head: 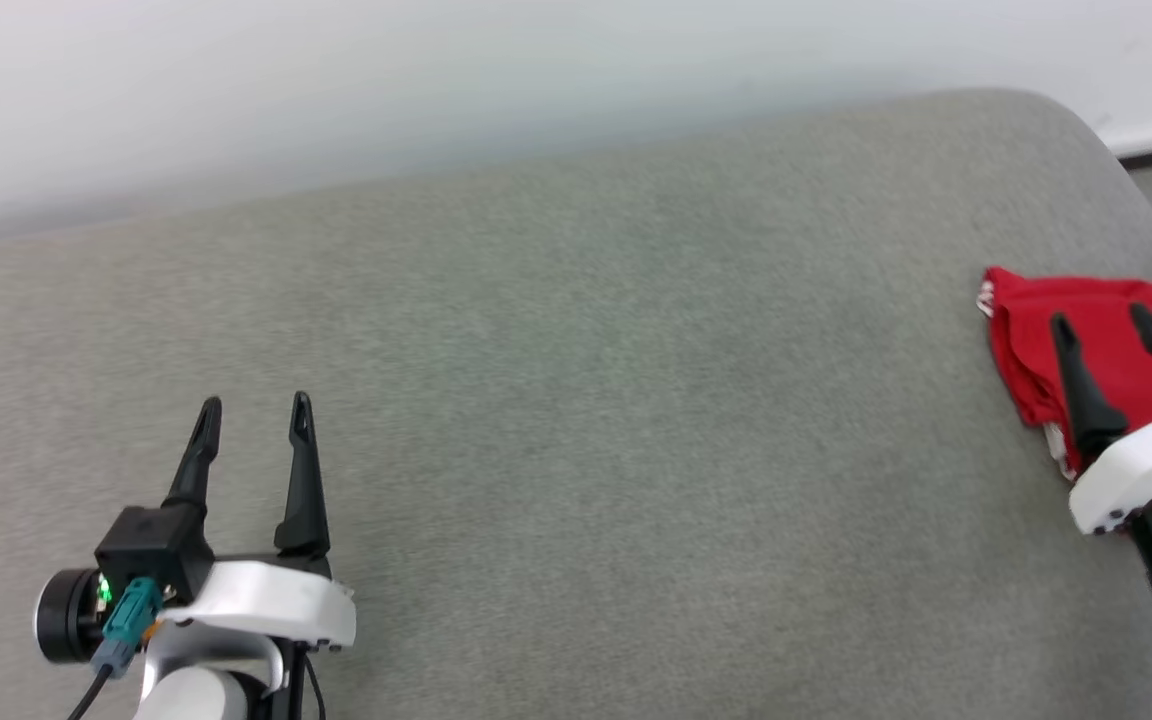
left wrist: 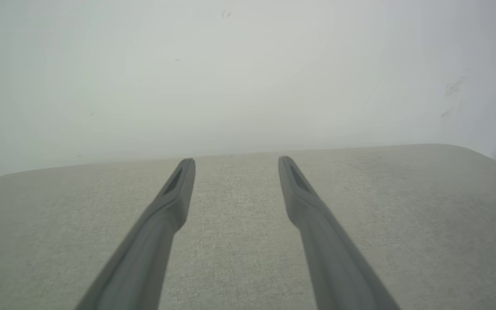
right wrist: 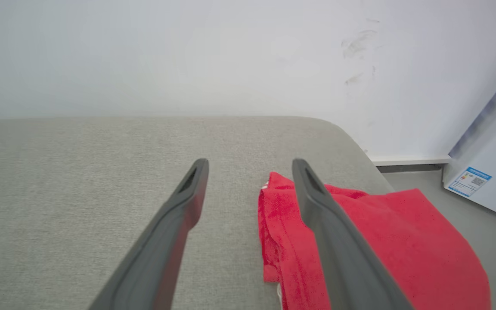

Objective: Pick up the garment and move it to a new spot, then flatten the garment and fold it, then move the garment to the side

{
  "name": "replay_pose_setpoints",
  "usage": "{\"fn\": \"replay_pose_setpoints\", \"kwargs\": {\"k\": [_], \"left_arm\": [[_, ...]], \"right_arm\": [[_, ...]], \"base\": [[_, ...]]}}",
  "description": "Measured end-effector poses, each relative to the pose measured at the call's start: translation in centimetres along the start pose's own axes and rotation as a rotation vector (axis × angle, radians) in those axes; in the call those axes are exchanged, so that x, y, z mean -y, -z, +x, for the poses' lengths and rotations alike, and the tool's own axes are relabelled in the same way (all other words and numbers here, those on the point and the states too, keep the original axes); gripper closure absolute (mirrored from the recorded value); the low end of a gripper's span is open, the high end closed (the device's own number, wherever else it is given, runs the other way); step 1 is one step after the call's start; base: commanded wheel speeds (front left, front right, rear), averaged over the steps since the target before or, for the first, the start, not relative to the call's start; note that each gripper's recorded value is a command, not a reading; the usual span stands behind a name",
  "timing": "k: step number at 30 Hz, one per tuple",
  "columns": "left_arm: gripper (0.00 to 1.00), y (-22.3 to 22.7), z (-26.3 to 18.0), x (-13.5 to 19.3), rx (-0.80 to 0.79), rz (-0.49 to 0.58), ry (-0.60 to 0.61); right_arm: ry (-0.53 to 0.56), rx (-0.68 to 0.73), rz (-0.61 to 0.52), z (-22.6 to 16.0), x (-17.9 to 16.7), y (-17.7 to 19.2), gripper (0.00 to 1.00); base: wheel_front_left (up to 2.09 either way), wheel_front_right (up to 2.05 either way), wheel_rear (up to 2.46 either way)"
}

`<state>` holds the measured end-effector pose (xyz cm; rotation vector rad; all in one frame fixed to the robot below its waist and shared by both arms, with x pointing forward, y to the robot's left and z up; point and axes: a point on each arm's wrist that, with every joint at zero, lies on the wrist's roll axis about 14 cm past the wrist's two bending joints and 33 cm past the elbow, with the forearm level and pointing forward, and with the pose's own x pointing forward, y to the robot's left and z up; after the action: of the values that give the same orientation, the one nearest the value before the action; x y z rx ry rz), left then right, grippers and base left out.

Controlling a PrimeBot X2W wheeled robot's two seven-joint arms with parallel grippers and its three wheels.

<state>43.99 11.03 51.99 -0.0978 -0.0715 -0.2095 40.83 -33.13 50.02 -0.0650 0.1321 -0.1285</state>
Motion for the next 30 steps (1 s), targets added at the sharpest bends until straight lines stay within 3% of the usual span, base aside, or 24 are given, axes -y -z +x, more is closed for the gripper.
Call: {"fn": "replay_pose_setpoints", "kwargs": {"k": [6,12,20,30], "left_arm": [[0.0,-1.8,-3.4,-3.9,0.034,0.04,-0.123],[0.0,-2.6,-6.7,-6.7,0.035,0.076,-0.214],[0.0,-2.0,-9.0,-7.3,-0.002,0.098,-0.22],[0.0,-1.3,-9.4,-7.0,-0.029,0.093,-0.212]], "right_arm": [[-0.138,0.166,0.074,-0.9,-6.4,-3.5,0.0],[-0.201,0.231,0.092,-3.7,-9.6,-5.0,0.0],[-0.216,0.212,0.108,-7.3,-11.2,-4.5,0.0],[-0.205,0.2,0.105,-8.5,-11.4,-4.5,0.0]], "base": [[0.0,0.0,0.0],[0.0,0.0,0.0],[0.0,0.0,0.0],[0.0,0.0,0.0]]}}
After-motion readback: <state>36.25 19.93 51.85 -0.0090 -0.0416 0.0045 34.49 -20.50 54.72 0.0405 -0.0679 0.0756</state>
